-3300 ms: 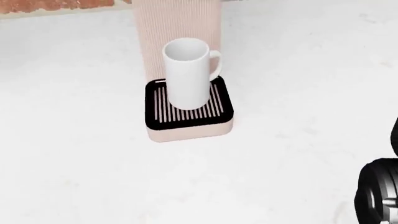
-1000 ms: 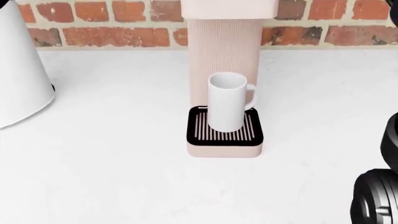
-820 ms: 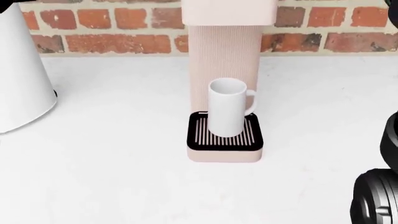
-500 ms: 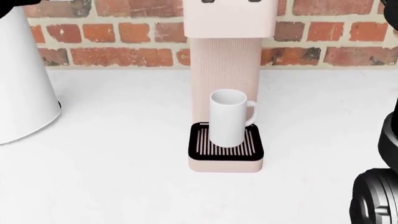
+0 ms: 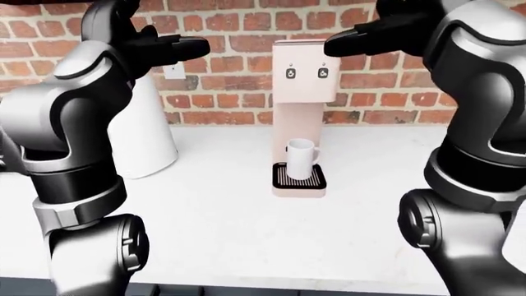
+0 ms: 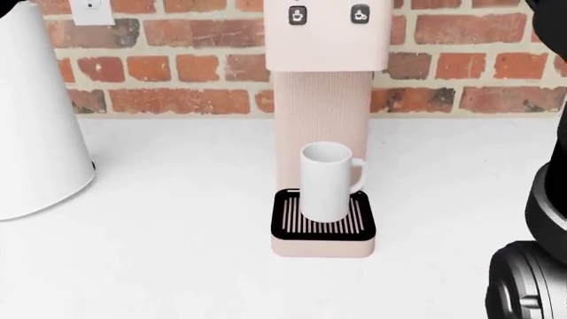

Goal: Press the button on the coffee machine to serve coffee.

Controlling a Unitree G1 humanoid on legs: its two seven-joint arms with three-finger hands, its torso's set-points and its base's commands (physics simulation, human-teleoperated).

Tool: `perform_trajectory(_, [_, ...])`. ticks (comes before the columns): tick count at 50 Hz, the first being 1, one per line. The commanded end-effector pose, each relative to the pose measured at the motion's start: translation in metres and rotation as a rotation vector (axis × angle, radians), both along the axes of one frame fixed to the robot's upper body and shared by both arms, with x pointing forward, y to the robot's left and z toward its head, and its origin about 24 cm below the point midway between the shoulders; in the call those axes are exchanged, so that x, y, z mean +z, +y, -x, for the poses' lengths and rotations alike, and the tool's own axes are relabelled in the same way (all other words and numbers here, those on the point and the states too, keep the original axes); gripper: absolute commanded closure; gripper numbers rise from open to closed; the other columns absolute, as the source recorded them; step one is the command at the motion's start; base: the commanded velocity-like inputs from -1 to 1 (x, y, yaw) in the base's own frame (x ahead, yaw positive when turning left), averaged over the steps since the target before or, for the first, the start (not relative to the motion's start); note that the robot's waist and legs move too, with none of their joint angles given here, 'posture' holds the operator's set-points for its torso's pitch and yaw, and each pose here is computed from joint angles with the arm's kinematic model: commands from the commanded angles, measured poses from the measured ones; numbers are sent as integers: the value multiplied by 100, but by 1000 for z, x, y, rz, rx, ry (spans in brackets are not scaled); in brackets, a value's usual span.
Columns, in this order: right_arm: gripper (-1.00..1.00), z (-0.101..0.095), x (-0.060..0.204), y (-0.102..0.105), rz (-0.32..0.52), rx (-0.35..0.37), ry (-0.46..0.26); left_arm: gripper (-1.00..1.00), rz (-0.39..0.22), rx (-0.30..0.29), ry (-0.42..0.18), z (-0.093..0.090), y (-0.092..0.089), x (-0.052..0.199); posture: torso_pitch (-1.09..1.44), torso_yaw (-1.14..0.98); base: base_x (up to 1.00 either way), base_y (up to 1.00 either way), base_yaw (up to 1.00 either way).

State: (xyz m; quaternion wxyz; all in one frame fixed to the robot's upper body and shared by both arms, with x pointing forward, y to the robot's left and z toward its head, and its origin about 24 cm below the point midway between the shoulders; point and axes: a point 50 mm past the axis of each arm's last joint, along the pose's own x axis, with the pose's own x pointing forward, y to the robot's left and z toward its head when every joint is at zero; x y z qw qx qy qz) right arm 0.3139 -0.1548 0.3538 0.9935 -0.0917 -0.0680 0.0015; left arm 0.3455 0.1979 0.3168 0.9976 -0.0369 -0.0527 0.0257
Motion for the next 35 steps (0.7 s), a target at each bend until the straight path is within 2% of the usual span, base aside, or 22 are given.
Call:
perform_trajectory(1, [-100, 9, 14, 2, 0, 12, -61, -100, 1, 3, -76, 5, 0, 16, -58, 0, 0, 0, 0])
perform_trajectory(4, [-100, 15, 15, 11, 5, 67, -56, -100, 3, 6, -75, 5, 0, 16, -58, 0, 0, 0, 0])
perform_trajectory(6, [-100, 21, 11, 21, -5, 158, -33, -100, 11, 6, -74, 5, 0, 15, -58, 0, 0, 0, 0])
perform_trajectory(8, [-100, 25, 11, 25, 9, 187, -34, -100, 11, 6, -72, 6, -1, 15, -58, 0, 0, 0, 0])
perform_trajectory(10, [-100, 33, 13, 35, 13, 259, -39, -100, 9, 8, -73, 6, 0, 15, -58, 0, 0, 0, 0])
perform_trajectory(21, [-100, 56, 19, 54, 40, 345, -66, -100, 8, 9, -71, 6, 0, 13, -58, 0, 0, 0, 0])
perform_trajectory(30, [-100, 55, 9, 64, 37, 421, -24, -100, 10, 3, -77, 4, -3, 19, -58, 0, 0, 0, 0])
perform_trajectory(35, [-100, 54, 2, 62, 38, 425, -4, -100, 9, 7, -73, 4, -2, 16, -58, 0, 0, 0, 0])
